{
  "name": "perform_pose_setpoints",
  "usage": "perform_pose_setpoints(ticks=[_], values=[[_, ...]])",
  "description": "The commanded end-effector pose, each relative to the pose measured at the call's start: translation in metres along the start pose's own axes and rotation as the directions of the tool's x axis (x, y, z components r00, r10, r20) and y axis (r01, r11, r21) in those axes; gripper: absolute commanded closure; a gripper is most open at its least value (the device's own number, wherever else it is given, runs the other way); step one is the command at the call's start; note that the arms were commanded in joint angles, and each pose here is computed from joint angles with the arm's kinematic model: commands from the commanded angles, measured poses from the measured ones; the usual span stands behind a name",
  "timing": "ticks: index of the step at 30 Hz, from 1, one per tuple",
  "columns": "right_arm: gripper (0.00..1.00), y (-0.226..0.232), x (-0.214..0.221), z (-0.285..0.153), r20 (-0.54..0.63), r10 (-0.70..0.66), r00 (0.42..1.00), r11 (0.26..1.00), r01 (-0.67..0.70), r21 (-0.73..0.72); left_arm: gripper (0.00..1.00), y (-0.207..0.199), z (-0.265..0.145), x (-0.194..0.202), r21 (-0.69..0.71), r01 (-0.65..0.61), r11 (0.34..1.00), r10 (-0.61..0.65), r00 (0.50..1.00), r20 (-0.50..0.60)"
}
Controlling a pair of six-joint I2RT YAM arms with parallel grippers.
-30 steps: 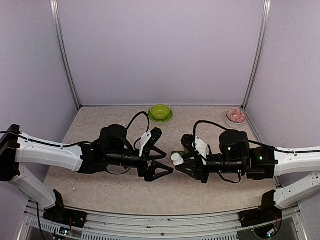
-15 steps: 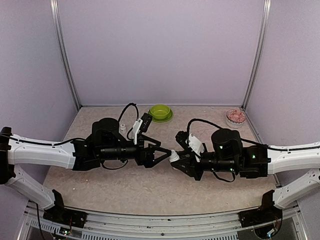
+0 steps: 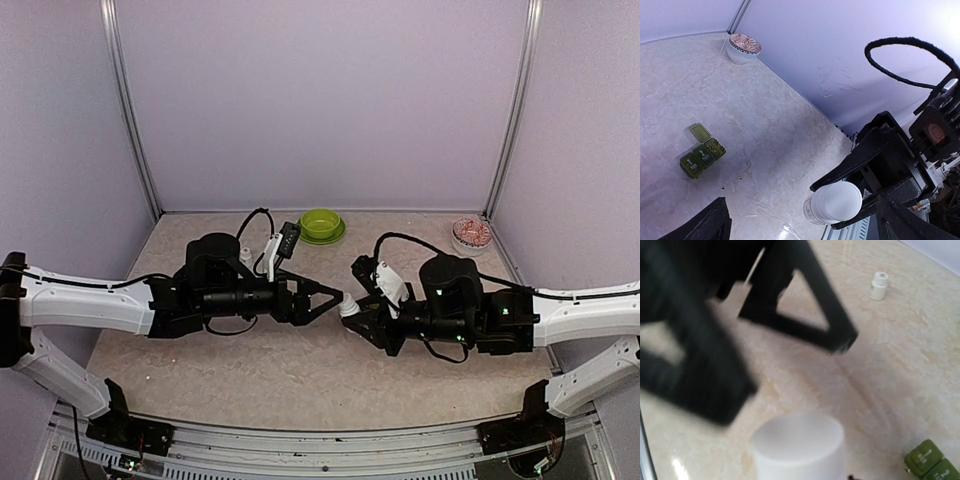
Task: Sort the pills into containers
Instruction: Screw the lid of the pill bottle onto the pill bottle.
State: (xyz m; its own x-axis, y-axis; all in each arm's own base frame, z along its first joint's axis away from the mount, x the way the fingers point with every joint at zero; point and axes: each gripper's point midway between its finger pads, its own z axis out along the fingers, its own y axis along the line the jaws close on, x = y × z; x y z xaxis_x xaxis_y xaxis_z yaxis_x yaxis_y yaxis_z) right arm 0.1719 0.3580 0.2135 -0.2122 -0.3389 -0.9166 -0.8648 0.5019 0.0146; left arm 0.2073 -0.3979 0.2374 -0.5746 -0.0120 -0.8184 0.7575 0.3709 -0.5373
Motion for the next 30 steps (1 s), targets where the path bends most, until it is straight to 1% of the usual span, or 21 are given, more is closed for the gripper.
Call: perform_pose_setpoints(ticks=[1, 6, 11, 15, 18, 21, 30], values=[[0.71, -0.008, -0.016, 0.003, 0.034, 0.068, 0.997, 0.997, -0.070, 0.046, 0.01, -0.014, 0.006, -0.001, 0.051, 0.040, 0.998, -0.040, 0.999, 0.016], [0.70, -0.009, -0.015, 0.007, 0.025, 0.095, 0.995, 0.994, -0.096, 0.055, 0.01, -0.033, -0.002, -0.007, 0.145, 0.041, 0.989, -0.051, 0.996, 0.067], [0.71, -0.009, -0.012, 0.008, 0.019, 0.102, 0.995, 0.993, -0.103, 0.051, 0.02, -0.046, -0.005, -0.007, 0.199, 0.025, 0.980, -0.042, 0.996, 0.081], [0.70, -0.007, -0.017, 0.004, 0.045, 0.105, 0.993, 0.994, -0.106, 0.034, 0.02, -0.047, -0.001, -0.003, 0.206, 0.030, 0.978, -0.044, 0.997, 0.064], [0.70, -0.011, -0.014, 0.005, 0.036, 0.105, 0.994, 0.993, -0.107, 0.059, 0.02, -0.051, -0.001, -0.001, 0.226, 0.031, 0.974, -0.045, 0.997, 0.060], [0.70, -0.009, -0.014, 0.006, 0.040, 0.104, 0.994, 0.993, -0.106, 0.047, 0.02, -0.056, 0.000, 0.001, 0.239, 0.028, 0.971, -0.042, 0.998, 0.054], [0.70, -0.009, -0.017, 0.003, 0.053, 0.102, 0.993, 0.993, -0.105, 0.045, 0.02, -0.054, 0.004, 0.005, 0.229, 0.033, 0.973, -0.043, 0.998, 0.040]])
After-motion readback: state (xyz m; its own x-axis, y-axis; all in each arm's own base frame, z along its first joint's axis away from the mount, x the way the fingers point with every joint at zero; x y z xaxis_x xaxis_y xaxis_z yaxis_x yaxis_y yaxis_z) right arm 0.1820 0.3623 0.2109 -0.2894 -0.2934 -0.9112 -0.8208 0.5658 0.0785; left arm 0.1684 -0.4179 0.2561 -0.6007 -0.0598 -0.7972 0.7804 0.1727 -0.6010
